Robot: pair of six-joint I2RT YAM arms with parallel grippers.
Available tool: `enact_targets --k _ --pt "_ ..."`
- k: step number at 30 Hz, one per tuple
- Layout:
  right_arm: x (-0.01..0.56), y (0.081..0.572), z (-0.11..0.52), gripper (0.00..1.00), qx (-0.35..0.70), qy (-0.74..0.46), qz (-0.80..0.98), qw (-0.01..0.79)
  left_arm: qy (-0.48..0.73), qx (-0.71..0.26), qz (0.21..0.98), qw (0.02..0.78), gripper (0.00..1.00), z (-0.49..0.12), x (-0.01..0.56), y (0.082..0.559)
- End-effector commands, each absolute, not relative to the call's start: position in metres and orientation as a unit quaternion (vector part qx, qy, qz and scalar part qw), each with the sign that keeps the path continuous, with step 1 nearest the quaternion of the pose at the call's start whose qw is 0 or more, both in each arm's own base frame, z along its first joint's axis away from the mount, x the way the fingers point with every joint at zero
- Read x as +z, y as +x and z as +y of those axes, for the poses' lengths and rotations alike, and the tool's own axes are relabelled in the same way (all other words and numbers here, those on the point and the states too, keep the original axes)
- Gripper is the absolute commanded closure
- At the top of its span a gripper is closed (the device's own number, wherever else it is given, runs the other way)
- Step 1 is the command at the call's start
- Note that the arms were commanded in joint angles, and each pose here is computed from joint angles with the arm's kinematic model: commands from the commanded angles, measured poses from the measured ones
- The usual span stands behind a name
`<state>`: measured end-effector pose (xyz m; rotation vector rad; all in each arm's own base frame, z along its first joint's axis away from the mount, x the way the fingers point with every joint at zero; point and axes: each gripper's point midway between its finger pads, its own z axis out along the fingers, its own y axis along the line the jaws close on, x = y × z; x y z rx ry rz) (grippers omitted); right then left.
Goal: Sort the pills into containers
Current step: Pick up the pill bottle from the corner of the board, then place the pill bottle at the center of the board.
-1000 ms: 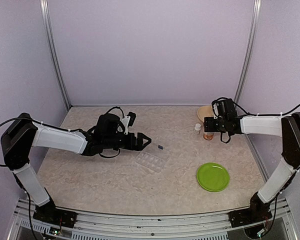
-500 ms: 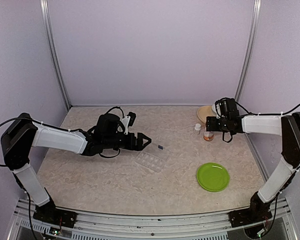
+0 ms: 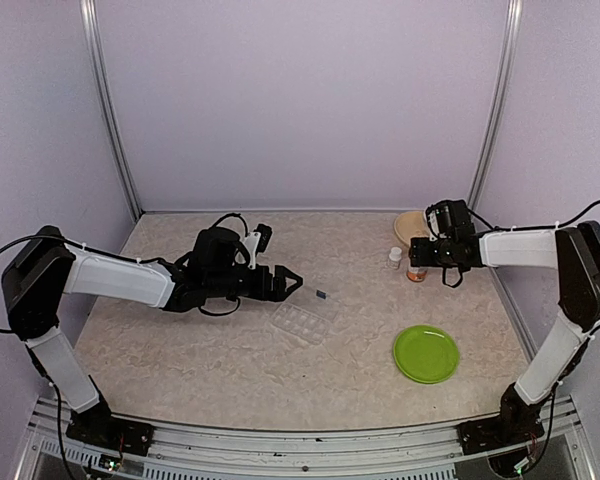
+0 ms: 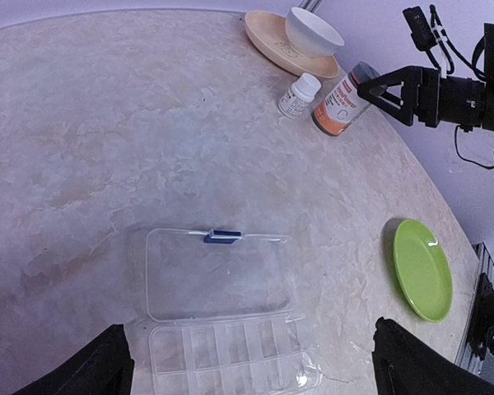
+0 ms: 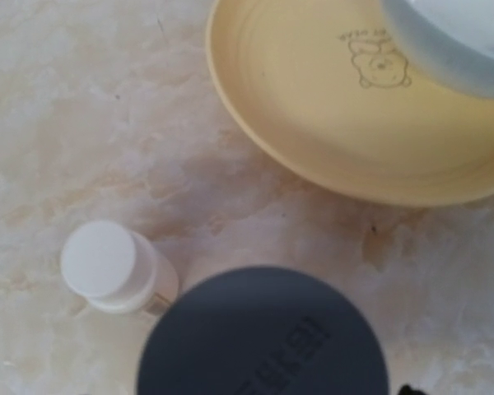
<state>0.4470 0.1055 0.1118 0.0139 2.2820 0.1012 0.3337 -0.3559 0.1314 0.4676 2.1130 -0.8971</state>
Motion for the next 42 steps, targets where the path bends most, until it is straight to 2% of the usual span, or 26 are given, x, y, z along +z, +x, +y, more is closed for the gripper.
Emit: enact_targets --k 1,5,14,22,33,42 --pt "0.119 0.457 0.103 0.27 0.041 0.013 0.901 0.431 0.188 -0.357 0.822 0.401 0.01 -0.354 0.141 0.330" --pt "0.122 0.459 0.101 0.35 0.034 0.013 0.898 0.438 0.186 -0.358 0.823 0.401 0.01 -0.354 0.139 0.329" --pt "0.117 0.464 0.100 0.39 0.022 0.007 0.898 0.439 0.187 -0.361 0.823 0.398 0.01 -0.355 0.136 0.327" --pt "0.125 0.463 0.101 0.61 0.025 -0.001 0.892 0.452 0.186 -0.360 0.823 0.398 0.01 -0.353 0.136 0.326" --pt "0.186 0.431 0.112 0.65 0.043 -0.064 0.870 0.486 0.188 -0.358 0.820 0.404 0.01 -0.350 0.144 0.324" --pt "0.210 0.359 0.197 0.65 0.131 -0.188 0.846 0.482 0.189 -0.353 0.819 0.410 0.01 -0.340 0.154 0.316"
